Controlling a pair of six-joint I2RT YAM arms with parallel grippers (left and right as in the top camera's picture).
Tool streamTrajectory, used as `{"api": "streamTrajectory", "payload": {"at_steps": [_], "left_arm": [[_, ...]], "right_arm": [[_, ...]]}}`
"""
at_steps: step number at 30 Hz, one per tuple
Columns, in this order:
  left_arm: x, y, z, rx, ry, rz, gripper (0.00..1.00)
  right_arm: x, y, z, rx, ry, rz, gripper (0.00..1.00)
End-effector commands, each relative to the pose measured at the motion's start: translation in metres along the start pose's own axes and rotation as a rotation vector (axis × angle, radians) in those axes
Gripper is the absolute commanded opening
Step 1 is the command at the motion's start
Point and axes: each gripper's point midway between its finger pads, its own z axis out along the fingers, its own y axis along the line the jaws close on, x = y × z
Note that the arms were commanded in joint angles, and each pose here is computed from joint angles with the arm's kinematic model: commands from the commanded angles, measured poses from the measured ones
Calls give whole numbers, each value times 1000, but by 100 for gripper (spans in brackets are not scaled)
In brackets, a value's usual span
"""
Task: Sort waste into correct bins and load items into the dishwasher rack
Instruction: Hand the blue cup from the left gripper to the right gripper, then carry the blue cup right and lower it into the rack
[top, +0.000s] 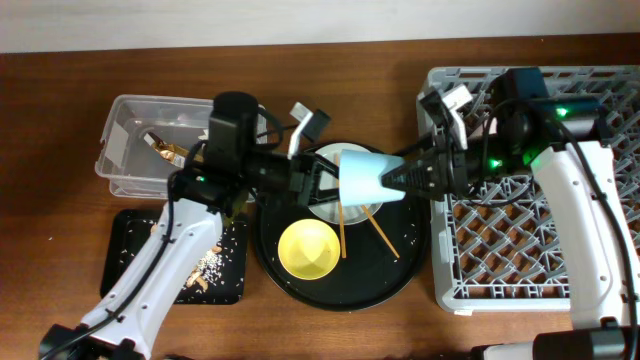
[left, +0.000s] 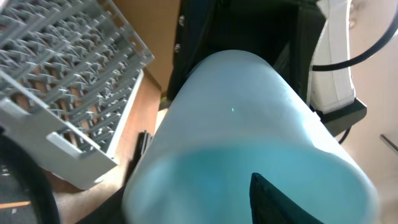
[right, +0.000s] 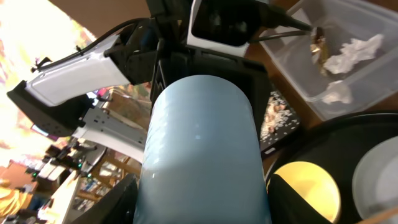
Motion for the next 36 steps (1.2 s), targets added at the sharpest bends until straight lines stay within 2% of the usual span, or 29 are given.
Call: {"api": "streamTrajectory", "payload": {"at_steps": [1, 6, 11, 12, 13, 18, 25, 36], "left_arm": [[-9, 0, -23, -8, -44, 21, 57], [-20, 10, -47, -58, -113, 16, 76], [-28, 19, -63, -105, -163, 12, 86], [-28, 19, -64, -106, -165, 11, 98], [-28, 19, -64, -106, -165, 11, 99], [-28, 19, -64, -106, -165, 11, 99], [-28, 19, -64, -106, -165, 11, 99], [-28, 19, -64, -106, -165, 11, 99]], "right_arm": [[-3, -15, -19, 70, -33, 30, 43], [6, -43, -47, 222, -24, 111, 42], [24, -78, -90, 432, -19, 270, 39], [27, -83, -98, 465, -26, 303, 38], [31, -88, -107, 503, -33, 335, 38], [60, -127, -172, 813, -64, 562, 36], [95, -153, -223, 1203, -20, 790, 34], [107, -164, -218, 1251, 36, 805, 34]]}}
